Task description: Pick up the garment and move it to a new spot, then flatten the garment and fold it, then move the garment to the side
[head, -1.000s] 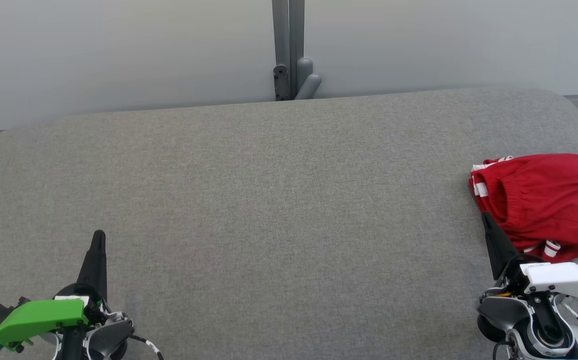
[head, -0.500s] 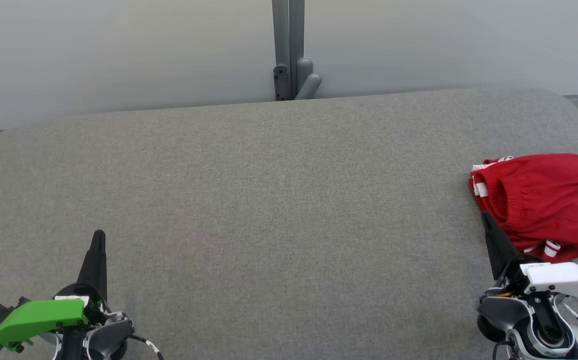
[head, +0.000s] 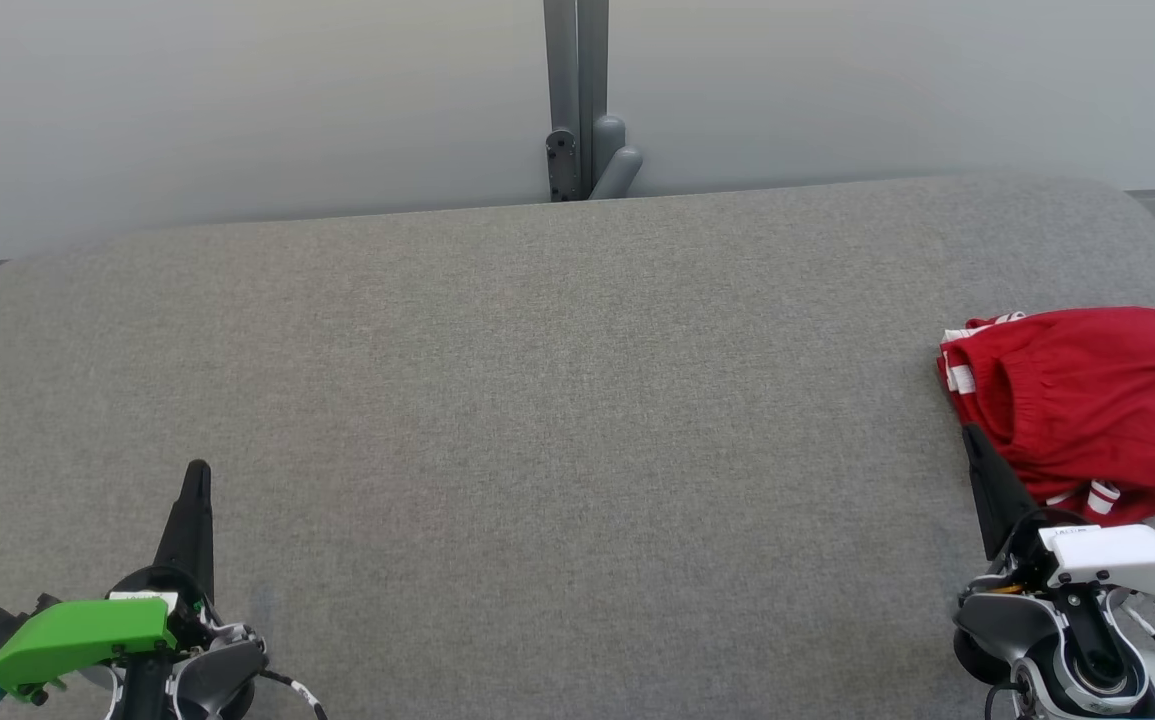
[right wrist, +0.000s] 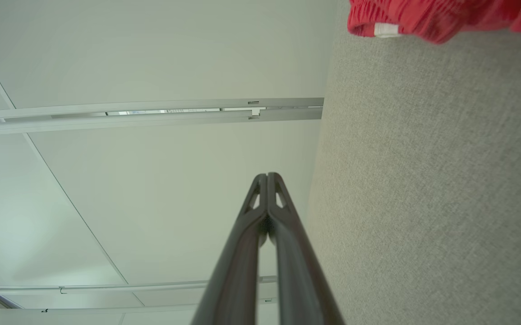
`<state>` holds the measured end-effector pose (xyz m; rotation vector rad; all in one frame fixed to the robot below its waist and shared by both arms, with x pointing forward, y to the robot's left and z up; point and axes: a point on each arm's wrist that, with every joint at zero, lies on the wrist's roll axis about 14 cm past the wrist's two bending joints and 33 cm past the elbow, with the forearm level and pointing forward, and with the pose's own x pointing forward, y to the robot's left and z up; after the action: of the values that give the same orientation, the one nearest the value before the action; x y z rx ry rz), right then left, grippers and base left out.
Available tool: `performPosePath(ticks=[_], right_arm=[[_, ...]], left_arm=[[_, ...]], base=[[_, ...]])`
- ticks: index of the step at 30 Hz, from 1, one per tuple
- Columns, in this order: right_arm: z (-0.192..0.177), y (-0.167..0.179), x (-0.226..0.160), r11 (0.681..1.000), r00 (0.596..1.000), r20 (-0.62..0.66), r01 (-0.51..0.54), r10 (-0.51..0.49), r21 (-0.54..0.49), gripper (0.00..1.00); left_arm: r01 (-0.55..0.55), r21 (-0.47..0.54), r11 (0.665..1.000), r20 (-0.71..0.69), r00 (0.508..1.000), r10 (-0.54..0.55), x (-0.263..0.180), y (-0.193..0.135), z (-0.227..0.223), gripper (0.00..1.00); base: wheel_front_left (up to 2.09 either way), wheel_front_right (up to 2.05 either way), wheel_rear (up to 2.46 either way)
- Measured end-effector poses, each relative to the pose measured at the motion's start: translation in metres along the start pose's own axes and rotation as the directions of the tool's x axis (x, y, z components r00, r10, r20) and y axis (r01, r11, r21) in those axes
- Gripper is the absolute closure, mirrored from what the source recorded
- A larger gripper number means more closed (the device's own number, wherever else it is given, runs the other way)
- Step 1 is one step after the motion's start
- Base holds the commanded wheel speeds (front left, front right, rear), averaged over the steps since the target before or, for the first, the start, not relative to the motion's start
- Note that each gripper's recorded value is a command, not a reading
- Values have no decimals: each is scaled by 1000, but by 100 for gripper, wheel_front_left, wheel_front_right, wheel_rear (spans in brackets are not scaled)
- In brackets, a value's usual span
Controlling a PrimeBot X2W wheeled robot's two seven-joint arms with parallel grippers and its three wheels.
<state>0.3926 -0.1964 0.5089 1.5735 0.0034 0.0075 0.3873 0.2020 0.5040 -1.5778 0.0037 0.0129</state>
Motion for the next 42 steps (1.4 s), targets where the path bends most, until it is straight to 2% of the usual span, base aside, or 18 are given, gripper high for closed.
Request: performPosePath(ticks=[42], right_arm=[[0,0,0,1000,1000,0,0,0,0,100]], left_arm=[[0,0,1000,0,1000,0,0,0,0,100]], base=[[0,0,0]])
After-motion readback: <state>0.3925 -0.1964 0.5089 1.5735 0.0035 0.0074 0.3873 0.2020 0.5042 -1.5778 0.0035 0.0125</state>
